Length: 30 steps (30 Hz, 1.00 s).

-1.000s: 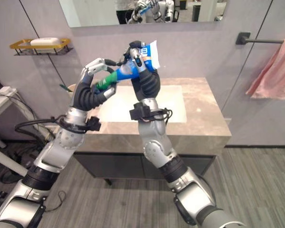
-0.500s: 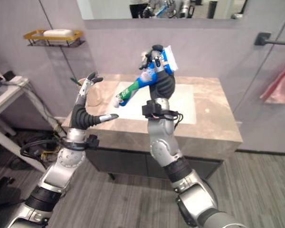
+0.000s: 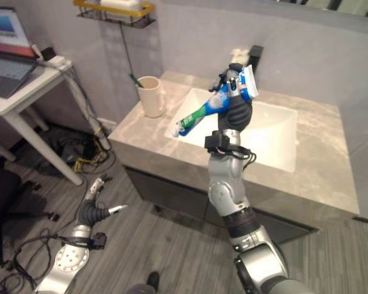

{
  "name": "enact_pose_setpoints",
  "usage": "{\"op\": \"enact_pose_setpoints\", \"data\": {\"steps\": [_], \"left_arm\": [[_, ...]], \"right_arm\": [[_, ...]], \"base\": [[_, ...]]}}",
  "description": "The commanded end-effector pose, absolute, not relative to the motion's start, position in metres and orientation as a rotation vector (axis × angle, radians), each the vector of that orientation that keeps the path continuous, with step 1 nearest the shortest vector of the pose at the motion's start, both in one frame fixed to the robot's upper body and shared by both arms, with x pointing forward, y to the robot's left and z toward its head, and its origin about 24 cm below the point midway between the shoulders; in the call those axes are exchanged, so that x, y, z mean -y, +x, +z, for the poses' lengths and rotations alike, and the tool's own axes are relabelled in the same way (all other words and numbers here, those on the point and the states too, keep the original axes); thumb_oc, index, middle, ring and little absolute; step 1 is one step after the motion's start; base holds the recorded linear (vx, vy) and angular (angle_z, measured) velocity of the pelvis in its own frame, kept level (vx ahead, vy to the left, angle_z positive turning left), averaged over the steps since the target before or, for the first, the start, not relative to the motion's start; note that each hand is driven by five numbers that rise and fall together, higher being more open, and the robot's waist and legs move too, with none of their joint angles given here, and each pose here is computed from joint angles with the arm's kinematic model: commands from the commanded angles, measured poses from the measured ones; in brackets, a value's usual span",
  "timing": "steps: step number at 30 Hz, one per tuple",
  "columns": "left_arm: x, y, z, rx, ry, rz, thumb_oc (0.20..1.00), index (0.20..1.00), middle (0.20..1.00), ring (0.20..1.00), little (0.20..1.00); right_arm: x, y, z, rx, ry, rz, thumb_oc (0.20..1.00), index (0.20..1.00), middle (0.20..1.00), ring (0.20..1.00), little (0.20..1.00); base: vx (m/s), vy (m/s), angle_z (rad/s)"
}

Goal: Put brush and paste in cup on sink, flatten towel.

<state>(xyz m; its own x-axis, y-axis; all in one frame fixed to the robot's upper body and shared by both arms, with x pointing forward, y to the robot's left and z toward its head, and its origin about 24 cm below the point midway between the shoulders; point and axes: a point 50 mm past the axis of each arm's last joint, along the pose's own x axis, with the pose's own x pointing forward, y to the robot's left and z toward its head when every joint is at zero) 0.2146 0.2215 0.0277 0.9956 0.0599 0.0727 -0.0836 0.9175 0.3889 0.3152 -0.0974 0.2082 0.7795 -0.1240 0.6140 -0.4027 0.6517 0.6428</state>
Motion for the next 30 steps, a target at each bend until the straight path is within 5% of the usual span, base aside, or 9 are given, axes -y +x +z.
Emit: {"op": "enact_pose_setpoints", "data": {"steps": [1, 17, 30], "left_arm": [[-0.225, 0.23, 0.072, 0.269, 0.432, 0.013, 1.0, 1.0, 1.0, 1.0, 1.0], [-0.242, 0.201, 0.002, -0.105, 0.509, -0.121, 1.0, 1.0, 1.0, 1.0, 1.0], [-0.225, 0.195, -0.023, -0.199, 0.378, -0.123, 1.0, 1.0, 1.0, 1.0, 1.0]], "right_arm": [[0.108, 0.301, 0.253, 0.922, 0.877, 0.224, 0.2, 0.2, 0.2, 0.2, 0.2], [0.11, 0.302, 0.27, 0.979, 0.812, 0.279, 0.2, 0.2, 0.2, 0.2, 0.2], [0.131, 0.305, 0.286, 1.045, 0.684, 0.221, 0.2, 0.2, 0.2, 0.2, 0.2]], "base": [[0.05, 0.12, 0.18], [0.05, 0.134, 0.13], [0.11, -0.136, 0.39]]}}
